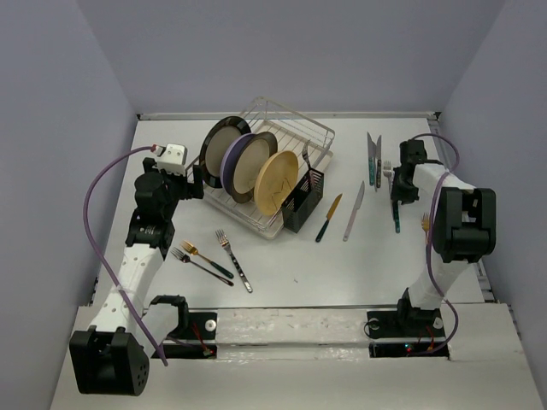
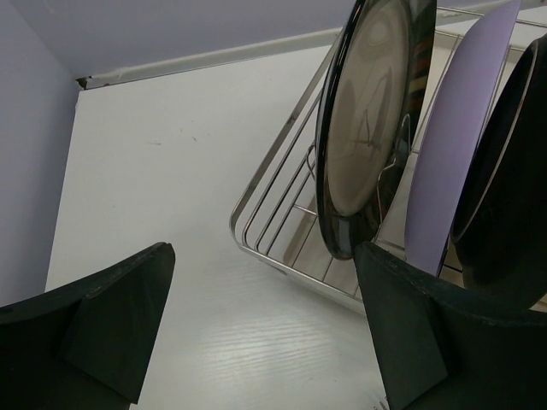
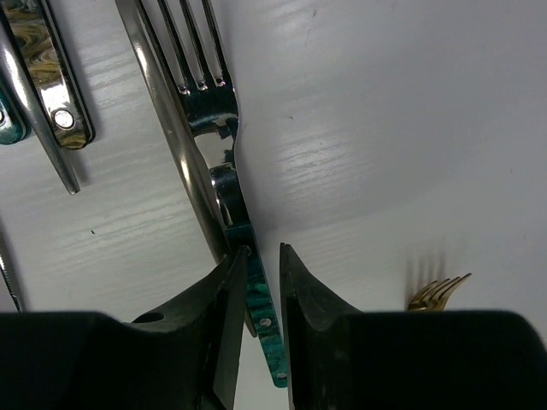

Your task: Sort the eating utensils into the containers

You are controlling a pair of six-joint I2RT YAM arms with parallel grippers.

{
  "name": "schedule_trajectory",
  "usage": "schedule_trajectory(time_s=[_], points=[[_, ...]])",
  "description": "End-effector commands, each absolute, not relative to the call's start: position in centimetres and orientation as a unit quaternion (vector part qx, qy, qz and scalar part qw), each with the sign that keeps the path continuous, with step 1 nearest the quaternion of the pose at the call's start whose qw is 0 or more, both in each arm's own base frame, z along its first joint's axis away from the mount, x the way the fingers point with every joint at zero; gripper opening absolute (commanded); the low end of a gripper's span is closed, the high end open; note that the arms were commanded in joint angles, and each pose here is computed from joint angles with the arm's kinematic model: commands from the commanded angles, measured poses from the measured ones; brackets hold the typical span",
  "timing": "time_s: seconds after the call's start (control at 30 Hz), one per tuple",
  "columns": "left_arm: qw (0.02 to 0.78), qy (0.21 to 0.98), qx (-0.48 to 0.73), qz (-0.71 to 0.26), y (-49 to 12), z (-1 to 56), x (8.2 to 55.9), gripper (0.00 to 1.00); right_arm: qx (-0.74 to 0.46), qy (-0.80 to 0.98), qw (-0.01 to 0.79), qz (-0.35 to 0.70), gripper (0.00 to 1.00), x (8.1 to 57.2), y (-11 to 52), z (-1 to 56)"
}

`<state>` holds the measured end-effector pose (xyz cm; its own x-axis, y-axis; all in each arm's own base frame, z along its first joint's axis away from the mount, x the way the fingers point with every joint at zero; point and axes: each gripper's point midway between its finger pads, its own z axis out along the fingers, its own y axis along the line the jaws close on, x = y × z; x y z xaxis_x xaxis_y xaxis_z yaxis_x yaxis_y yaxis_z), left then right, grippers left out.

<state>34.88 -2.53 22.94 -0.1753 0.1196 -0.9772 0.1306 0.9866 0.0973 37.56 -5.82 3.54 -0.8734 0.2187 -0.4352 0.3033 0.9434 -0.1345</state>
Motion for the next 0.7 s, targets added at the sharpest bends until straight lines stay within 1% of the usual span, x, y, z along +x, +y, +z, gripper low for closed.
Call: schedule_trajectory(time_s=[0.0,0.23,0.53,0.67], points=[[0.660,0.746,0.087,-0.003,-2.6,24.1,35.3,0.99,0.133,0.967,0.205,-0.079,0.27,37.6,-5.4,2.8],[0.661,0.745,0.086,0.000,-2.4,24.2,35.3,0.99,0.120,0.973,0.190,-0.048,0.28,37.7,-4.2,1.4],[0.661,0.746,0.085,0.001,-2.4,24.1,35.4,0.99,0.109,0.975,0.193,-0.020,0.28,38.4,-3.3,1.4],[0.661,0.746,0.083,0.002,-2.3,24.2,35.3,0.99,0.114,0.975,0.184,-0.047,0.27,38.1,-4.2,0.7]])
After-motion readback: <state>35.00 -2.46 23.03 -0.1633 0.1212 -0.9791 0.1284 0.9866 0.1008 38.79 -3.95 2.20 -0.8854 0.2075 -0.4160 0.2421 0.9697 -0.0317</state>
